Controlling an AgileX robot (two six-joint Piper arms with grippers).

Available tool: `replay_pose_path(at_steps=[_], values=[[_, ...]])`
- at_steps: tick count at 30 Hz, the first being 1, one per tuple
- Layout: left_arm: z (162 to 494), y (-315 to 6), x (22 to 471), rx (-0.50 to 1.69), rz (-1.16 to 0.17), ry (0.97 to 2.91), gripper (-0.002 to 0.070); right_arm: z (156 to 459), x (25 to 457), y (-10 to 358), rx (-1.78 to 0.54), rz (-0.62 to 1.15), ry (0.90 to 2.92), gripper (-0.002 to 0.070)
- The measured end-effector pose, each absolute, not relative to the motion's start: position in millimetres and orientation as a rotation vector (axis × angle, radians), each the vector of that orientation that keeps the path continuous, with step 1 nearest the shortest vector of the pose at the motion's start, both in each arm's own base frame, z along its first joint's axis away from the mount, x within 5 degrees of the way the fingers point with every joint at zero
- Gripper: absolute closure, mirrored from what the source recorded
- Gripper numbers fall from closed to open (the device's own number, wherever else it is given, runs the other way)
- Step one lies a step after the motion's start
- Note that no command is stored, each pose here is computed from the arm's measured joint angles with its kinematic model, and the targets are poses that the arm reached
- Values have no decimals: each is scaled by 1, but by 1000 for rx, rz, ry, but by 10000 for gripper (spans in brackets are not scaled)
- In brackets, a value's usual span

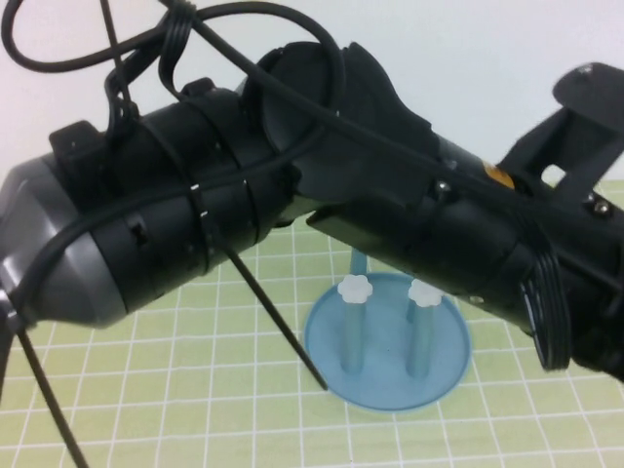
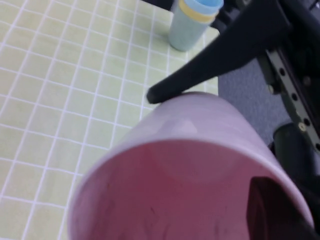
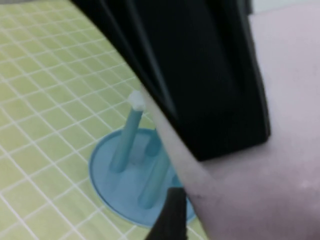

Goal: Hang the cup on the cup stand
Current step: Adjust the cup with two arms

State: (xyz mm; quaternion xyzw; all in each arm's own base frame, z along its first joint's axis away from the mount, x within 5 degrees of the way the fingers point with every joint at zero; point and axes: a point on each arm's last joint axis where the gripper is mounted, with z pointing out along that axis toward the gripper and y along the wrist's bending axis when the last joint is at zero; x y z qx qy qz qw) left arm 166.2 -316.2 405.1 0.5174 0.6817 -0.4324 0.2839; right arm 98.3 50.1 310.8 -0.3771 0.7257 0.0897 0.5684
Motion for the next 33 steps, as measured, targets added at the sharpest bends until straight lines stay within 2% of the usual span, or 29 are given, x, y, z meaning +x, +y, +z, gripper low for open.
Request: replay_pose_path(at_steps=[3,8,13,20,25,29,33], values=[[409,-313,176,1281,-1210,1848,667,311,99,50,-810,265,1742,-15],[422,-295,207,1010,-1379,1875,667,312,100,49,-530,449,1856,-15],[435,-279,228,846,-1505,1798,667,301,100,49,-225,674,1970,38],[449,-278,232,734,-1630,1653,667,260,103,50,126,955,1902,59],[450,-278,234,712,-1634,1638,666,241,102,48,330,1079,1845,61],[450,-280,232,719,-1642,1639,667,245,101,50,373,1162,1830,62],[449,-281,232,712,-1666,1637,667,263,101,55,182,1133,1781,62]])
